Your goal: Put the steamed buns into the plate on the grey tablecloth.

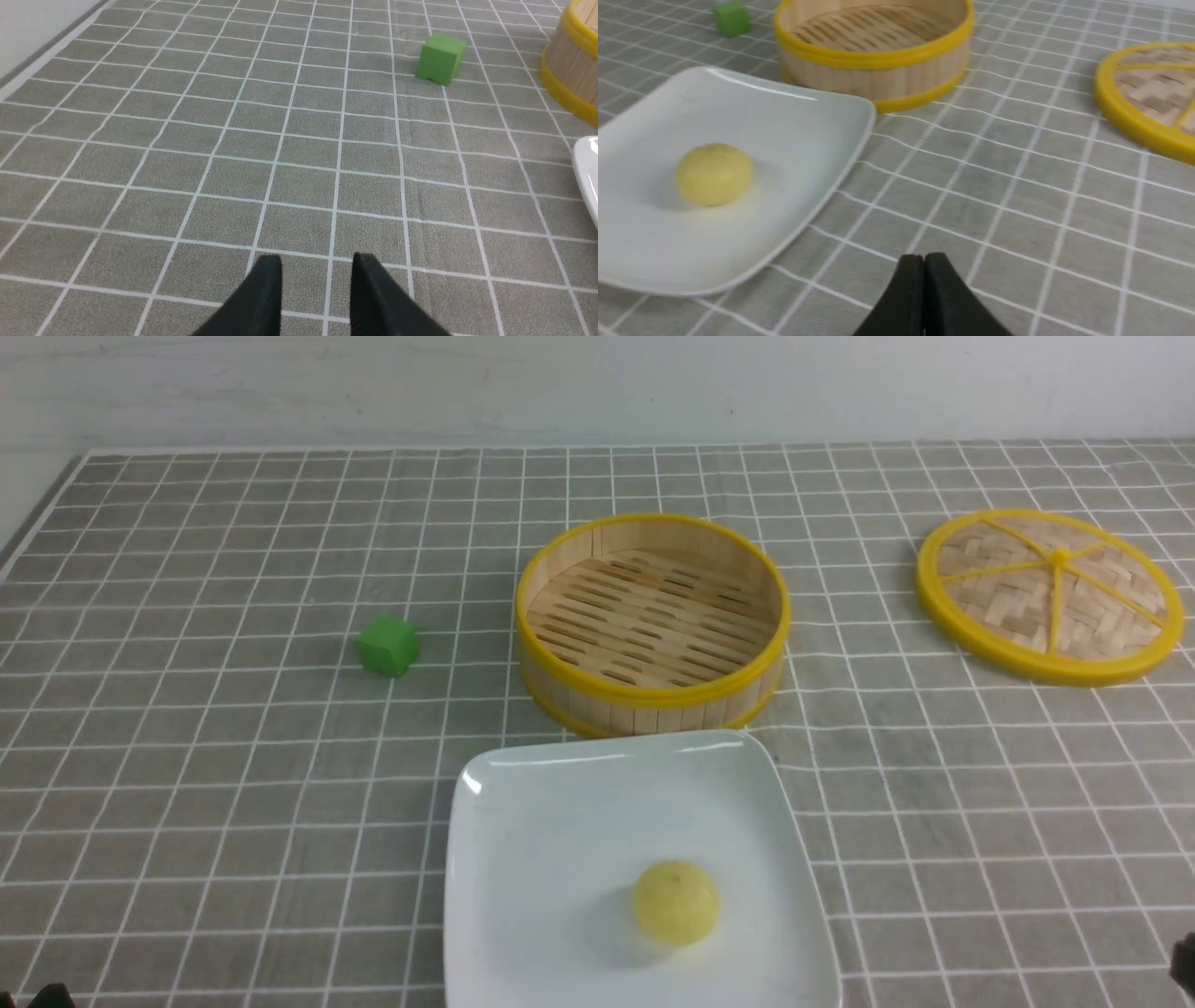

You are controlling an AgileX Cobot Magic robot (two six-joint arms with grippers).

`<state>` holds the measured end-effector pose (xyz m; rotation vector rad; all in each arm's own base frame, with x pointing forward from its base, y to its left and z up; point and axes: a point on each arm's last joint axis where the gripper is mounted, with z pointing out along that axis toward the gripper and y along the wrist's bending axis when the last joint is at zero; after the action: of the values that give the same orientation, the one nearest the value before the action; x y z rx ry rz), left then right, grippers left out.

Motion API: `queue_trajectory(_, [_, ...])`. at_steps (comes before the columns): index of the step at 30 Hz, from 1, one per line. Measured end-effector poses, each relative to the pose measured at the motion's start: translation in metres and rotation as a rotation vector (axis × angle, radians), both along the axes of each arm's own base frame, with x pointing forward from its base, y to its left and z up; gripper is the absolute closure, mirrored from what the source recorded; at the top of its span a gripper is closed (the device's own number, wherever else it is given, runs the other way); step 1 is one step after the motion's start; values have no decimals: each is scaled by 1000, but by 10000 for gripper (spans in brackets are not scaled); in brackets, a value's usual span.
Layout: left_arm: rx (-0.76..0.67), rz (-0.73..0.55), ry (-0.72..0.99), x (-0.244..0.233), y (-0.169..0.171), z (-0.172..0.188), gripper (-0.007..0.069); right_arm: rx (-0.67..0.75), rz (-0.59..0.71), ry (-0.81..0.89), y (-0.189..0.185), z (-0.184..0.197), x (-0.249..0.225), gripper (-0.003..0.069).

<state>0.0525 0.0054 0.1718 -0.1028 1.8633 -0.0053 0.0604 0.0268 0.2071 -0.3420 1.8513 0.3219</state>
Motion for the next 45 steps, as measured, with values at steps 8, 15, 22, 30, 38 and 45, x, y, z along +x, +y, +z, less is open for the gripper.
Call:
queue_trajectory(8, [0,0,0,0,0,0,385,-4,-305,-7,-20,-25,-2,641])
queue_trajectory(15, [0,0,0,0,0,0,385,0,-367,-18,-24,-33,-7,634])
queue_trajectory(22, [0,0,0,0,0,0,385,-4,-367,1,-24,-33,-8,627])
queue_trajectory(30, [0,0,0,0,0,0,385,-5,-367,3,-24,-33,-8,625])
queue_trajectory(38, [0,0,0,0,0,0,385,-5,-367,2,-24,-33,-8,615])
queue_trajectory(45, [0,0,0,0,0,0,385,-5,-367,2,-24,-33,-8,606])
